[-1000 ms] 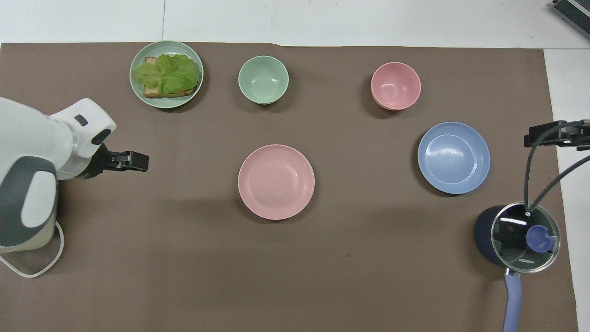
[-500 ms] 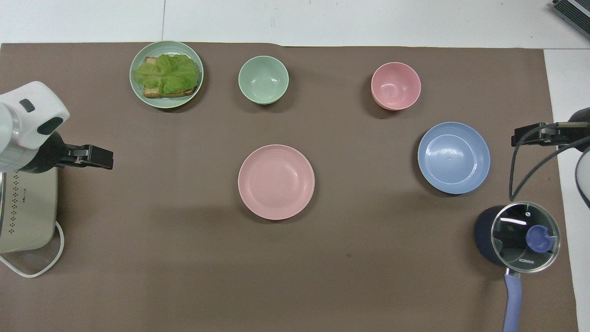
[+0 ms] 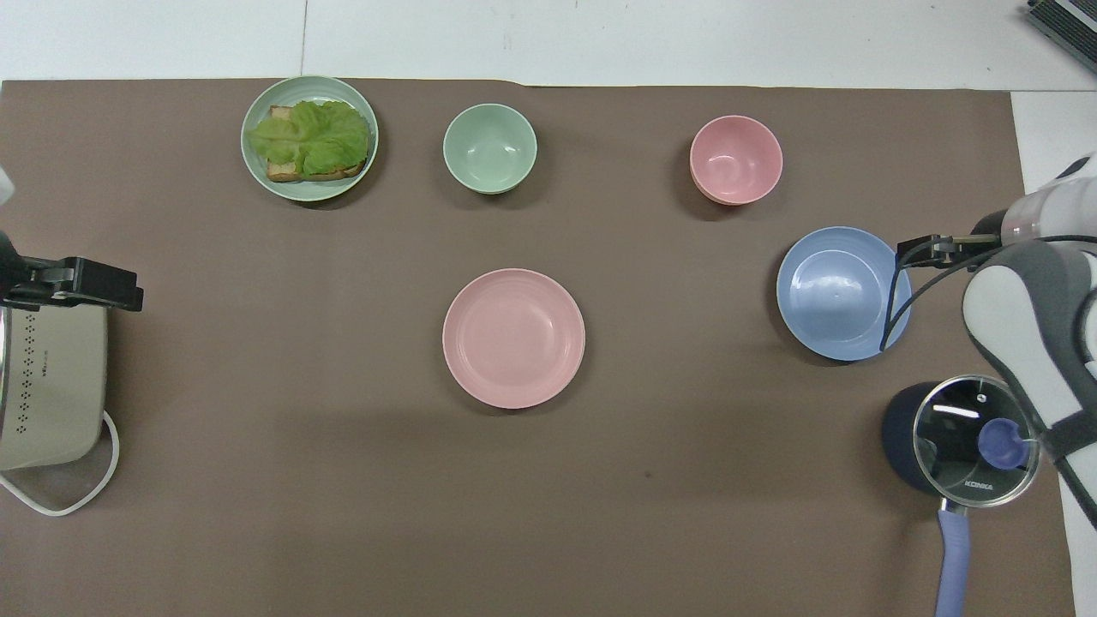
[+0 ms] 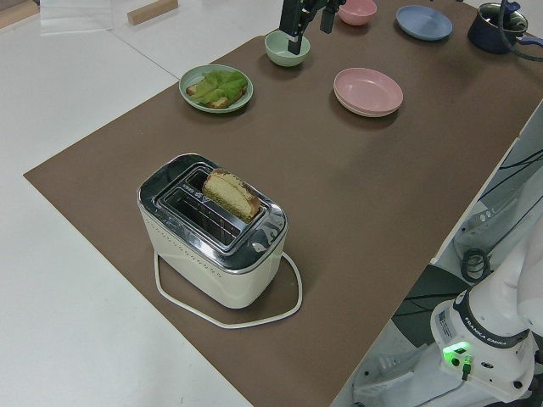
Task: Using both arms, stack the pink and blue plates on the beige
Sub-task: 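Reach the right gripper to the rim of the blue bowl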
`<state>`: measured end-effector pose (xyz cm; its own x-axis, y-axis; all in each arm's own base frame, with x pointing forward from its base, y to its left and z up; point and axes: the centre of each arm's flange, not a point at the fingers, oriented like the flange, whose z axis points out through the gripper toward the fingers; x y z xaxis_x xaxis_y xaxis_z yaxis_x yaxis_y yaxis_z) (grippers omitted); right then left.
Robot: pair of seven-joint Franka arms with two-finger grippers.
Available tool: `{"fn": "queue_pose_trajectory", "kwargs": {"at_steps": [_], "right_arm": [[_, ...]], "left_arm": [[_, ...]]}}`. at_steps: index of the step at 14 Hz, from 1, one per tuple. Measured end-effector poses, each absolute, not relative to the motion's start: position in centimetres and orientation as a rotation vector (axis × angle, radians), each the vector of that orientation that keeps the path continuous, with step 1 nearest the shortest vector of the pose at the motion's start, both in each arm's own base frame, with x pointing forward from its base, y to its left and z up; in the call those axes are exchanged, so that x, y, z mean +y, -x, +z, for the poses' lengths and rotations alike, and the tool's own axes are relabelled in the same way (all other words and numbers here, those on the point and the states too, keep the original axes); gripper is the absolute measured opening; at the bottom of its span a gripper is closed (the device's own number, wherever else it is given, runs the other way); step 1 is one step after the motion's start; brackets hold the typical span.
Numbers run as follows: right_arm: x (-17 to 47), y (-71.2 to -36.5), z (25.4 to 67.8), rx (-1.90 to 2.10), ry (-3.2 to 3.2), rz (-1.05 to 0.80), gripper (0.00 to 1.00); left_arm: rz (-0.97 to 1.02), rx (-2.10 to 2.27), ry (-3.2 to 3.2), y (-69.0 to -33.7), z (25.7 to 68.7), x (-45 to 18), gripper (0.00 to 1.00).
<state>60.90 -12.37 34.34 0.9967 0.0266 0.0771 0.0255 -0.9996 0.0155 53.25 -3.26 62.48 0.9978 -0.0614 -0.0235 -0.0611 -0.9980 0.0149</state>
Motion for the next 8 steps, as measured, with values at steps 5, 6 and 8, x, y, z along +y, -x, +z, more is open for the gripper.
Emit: {"fn": "queue_pose_trajectory", "kwargs": {"at_steps": [5, 6, 8], "right_arm": [[-13.6, -60.6, 31.0, 0.059, -3.136, 0.073, 0.72], [-13.5, -60.5, 30.8, 0.060, -3.137, 0.066, 0.67], [-13.4, -60.4, 30.6, 0.060, -3.139, 0.061, 0.42]], "left_arm": [[-0.036, -0.107, -3.128, -51.9, 65.6, -3.6, 1.00], [-0.032, -0.106, -3.128, -51.8, 65.8, -3.5, 1.00], [-0.032, -0.106, -3.129, -51.7, 65.8, -3.5, 1.00]]}}
